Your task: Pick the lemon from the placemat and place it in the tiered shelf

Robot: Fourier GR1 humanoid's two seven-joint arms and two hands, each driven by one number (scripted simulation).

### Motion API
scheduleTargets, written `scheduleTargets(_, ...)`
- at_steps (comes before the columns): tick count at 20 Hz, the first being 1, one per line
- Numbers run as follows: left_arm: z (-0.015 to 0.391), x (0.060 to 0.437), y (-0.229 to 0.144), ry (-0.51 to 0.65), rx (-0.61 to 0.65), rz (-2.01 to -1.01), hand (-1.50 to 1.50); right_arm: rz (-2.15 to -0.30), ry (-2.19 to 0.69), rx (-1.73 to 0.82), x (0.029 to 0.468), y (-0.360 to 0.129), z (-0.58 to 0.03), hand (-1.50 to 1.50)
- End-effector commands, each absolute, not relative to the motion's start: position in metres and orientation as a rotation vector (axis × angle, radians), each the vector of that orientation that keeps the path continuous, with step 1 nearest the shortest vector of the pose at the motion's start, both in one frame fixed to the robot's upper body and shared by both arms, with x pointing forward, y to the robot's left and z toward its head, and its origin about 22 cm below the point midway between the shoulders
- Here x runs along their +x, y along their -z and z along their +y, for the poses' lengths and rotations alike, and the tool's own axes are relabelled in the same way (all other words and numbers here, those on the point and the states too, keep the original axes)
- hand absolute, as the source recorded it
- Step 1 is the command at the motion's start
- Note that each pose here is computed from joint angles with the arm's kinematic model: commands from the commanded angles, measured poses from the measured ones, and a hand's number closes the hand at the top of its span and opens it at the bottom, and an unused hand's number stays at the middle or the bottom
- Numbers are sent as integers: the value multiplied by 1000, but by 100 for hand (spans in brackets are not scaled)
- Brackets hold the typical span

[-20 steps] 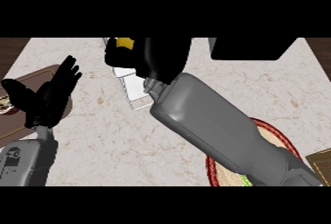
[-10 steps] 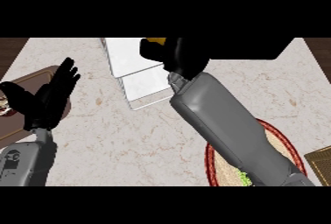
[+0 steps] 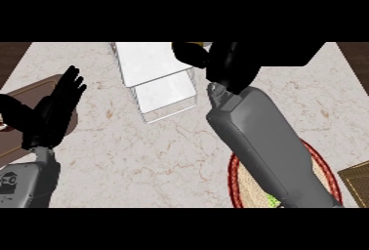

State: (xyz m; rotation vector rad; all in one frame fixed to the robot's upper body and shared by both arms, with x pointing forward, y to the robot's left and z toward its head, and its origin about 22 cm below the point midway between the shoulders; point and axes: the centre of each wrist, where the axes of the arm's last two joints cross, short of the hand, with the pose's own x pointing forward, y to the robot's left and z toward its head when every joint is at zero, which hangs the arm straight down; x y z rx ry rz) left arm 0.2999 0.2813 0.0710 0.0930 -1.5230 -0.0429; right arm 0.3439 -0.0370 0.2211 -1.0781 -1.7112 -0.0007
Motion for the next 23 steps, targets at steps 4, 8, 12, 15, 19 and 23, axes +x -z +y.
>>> scheduleTargets(4,275,292,-60,36,123,-1508,0,-1563,81,-831,301,-247,-77,-150)
scheduleTargets(8,297,295,-63,15,133,-1506,0,-1590,89,-827,259,-257,-111,-150)
scheduleTargets(12,285,288,-72,33,100,-1528,0,-1637,78,-792,217,-251,-159,-150)
scheduleTargets(15,293,298,-69,43,119,-1519,0,-1701,15,-711,180,-248,-170,-150)
scheduleTargets(19,284,291,-64,29,103,-1531,0,-1733,-81,-760,159,-245,-179,-150)
scheduleTargets(23,272,300,-69,43,106,-1539,0,-1735,-177,-782,142,-237,-184,-150)
